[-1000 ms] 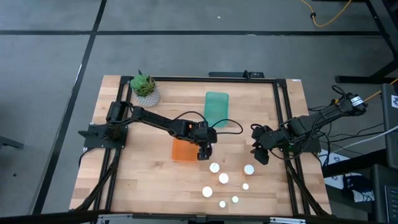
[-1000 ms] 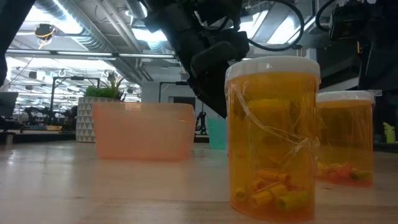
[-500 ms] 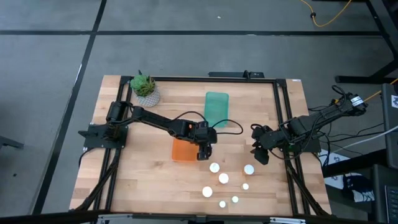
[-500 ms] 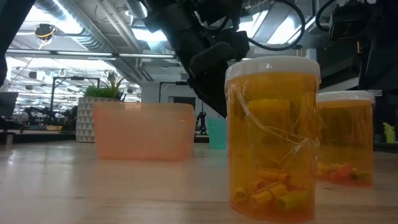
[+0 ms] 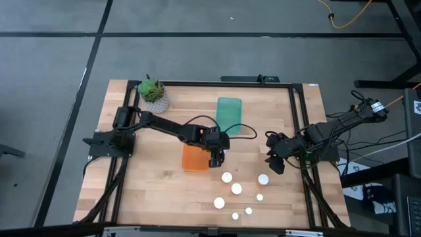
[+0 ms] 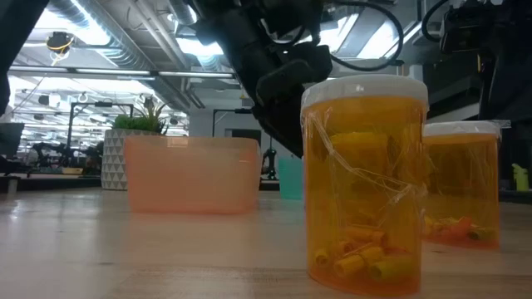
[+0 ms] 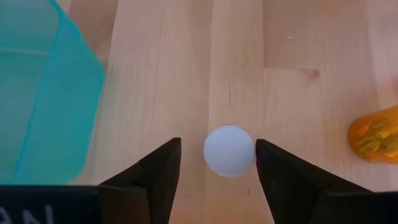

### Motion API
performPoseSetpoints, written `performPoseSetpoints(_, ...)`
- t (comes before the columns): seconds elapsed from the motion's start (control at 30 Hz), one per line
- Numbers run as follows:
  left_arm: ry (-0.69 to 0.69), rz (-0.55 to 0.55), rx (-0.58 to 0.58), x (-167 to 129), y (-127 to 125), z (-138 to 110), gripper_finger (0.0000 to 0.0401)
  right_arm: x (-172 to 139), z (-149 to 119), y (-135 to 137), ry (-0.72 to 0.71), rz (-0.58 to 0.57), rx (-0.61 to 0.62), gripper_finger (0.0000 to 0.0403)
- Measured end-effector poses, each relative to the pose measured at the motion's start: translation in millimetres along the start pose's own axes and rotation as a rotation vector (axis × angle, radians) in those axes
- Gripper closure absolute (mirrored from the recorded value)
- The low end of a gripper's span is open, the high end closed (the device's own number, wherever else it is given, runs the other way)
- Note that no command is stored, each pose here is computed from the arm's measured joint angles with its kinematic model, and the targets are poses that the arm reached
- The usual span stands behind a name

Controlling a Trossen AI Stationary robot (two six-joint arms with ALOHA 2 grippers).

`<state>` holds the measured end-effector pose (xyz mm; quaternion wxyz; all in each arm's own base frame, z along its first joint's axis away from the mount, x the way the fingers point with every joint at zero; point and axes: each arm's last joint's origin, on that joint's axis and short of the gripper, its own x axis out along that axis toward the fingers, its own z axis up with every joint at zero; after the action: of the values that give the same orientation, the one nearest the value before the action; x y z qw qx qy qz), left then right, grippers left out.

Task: Pick and place medicine bottles into bin by pill shape (circle, oval)
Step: Put the small pink pill bottle into the orange bin

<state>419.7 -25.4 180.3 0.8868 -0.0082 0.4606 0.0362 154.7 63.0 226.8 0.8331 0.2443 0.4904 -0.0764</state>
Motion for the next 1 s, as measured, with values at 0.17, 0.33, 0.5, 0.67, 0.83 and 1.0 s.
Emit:
performPoseSetpoints(0.17,0.002,-0.018,-0.001,0.2,0.1,0.0,0.0194,0.0,-0.1,0.0,0.0,0.0,0.0,0.0226)
performPoseSetpoints(0.33,0.003,-0.019,0.0,0.1,-0.7,-0.2,0.0189,0.0,0.0,0.0,0.0,0.0,0.0,0.0226)
performPoseSetpoints(0.5,0.002,-0.022,0.004,0.0,-2.7,-0.4,0.0189,0.0,0.0,0.0,0.0,0.0,0.0,0.0226)
performPoseSetpoints(0.67,0.002,-0.017,0.004,0.1,-2.4,-0.4,0.0189,0.0,0.0,0.0,0.0,0.0,0.001,0.0226)
performPoseSetpoints(0.83,-0.01,-0.008,0.007,0.1,-2.0,0.7,0.0189,0.0,0.0,0.0,0.0,0.0,0.001,0.0226)
performPoseSetpoints(1.0,0.018,-0.028,0.022,8.3,-3.5,-4.1,0.0189,0.0,-0.1,0.0,0.0,-0.001,0.001,0.0226)
